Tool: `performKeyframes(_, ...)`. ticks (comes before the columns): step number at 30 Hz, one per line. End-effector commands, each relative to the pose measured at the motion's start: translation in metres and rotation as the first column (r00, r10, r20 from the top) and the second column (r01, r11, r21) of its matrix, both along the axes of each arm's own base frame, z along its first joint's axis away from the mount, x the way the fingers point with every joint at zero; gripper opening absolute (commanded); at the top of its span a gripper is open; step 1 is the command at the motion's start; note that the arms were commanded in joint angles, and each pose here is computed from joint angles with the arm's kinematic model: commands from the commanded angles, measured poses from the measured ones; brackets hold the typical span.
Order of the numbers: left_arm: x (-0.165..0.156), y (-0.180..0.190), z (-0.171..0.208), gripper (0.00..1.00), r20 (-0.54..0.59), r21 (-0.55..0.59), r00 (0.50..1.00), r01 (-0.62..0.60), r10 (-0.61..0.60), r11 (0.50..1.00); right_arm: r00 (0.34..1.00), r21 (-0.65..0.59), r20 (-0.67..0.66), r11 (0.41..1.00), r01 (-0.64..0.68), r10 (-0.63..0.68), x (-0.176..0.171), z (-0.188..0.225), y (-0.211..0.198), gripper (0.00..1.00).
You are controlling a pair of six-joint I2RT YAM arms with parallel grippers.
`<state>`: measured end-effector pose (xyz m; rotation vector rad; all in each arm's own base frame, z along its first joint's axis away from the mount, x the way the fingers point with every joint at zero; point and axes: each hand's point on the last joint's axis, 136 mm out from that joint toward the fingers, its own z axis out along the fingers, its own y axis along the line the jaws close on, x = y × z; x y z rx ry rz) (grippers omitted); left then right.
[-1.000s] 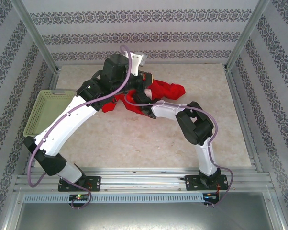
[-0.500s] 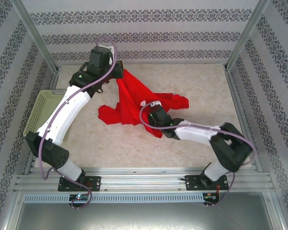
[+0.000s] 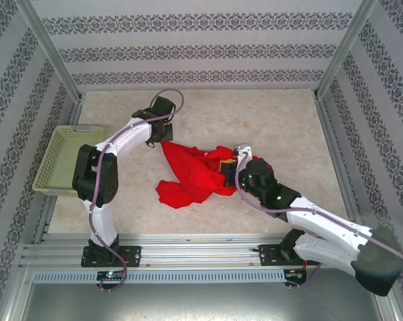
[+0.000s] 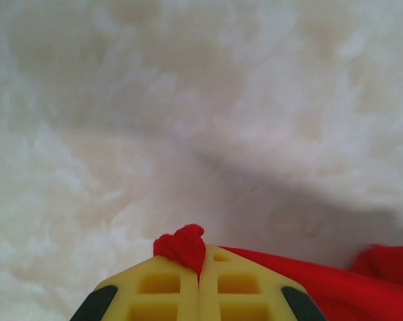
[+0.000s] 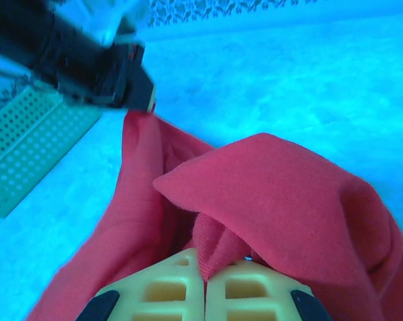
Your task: Fold the inside-out t-shirt
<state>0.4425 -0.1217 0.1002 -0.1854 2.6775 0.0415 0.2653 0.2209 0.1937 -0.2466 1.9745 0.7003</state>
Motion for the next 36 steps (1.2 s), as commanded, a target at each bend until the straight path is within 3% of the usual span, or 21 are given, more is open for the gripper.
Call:
performKeyframes(1, -0.012, 0.016, -0.008, 0.04, -0.023, 0.042, 0.998, -0.06, 0.061, 0.997, 0.998, 0.0, -0.04, 0.999, 0.044, -0.044, -0.002, -0.022, -0.015, 0.0)
performKeyframes(5, -0.024, 0.008, -0.027, 0.09, -0.067, 0.0, 0.997, -0.025, 0.025, 1.0, 0.992, -0.005, -0.115, 0.998, 0.057, -0.057, -0.008, -0.054, -0.021, 0.0)
performKeyframes(11, -0.066, -0.046, -0.013, 0.38, -0.065, -0.128, 0.985, 0.151, -0.16, 0.98, 0.982, -0.024, -0.183, 0.999, 0.045, -0.049, -0.012, -0.082, -0.014, 0.0)
performKeyframes(15, -0.103, -0.097, 0.012, 0.56, -0.004, -0.195, 0.961, 0.27, -0.276, 0.943, 0.989, -0.008, -0.15, 1.0, 0.017, -0.018, -0.013, -0.075, -0.006, 0.0)
performKeyframes(20, -0.136, -0.156, 0.014, 0.64, 0.029, -0.327, 0.932, 0.351, -0.362, 0.877, 0.988, -0.031, -0.152, 0.999, -0.024, 0.019, -0.019, -0.08, 0.004, 0.0)
performKeyframes(24, -0.144, -0.174, -0.008, 0.63, -0.02, -0.321, 0.923, 0.357, -0.383, 0.877, 0.972, -0.112, -0.225, 0.993, 0.049, -0.074, -0.018, -0.101, -0.012, 0.03)
performKeyframes(27, -0.149, -0.172, -0.029, 0.57, -0.071, -0.317, 0.926, 0.331, -0.37, 0.889, 0.96, -0.179, -0.235, 0.977, 0.113, -0.154, -0.021, -0.105, -0.032, 0.24)
performKeyframes(32, -0.158, -0.169, -0.045, 0.41, -0.078, -0.334, 0.926, 0.326, -0.37, 0.885, 0.968, -0.2, -0.199, 0.973, 0.116, -0.156, -0.022, -0.076, -0.04, 0.57)
performKeyframes(36, -0.163, -0.173, -0.039, 0.23, -0.03, -0.353, 0.923, 0.35, -0.385, 0.868, 0.973, -0.182, -0.193, 0.979, 0.088, -0.123, -0.016, -0.054, -0.028, 0.71)
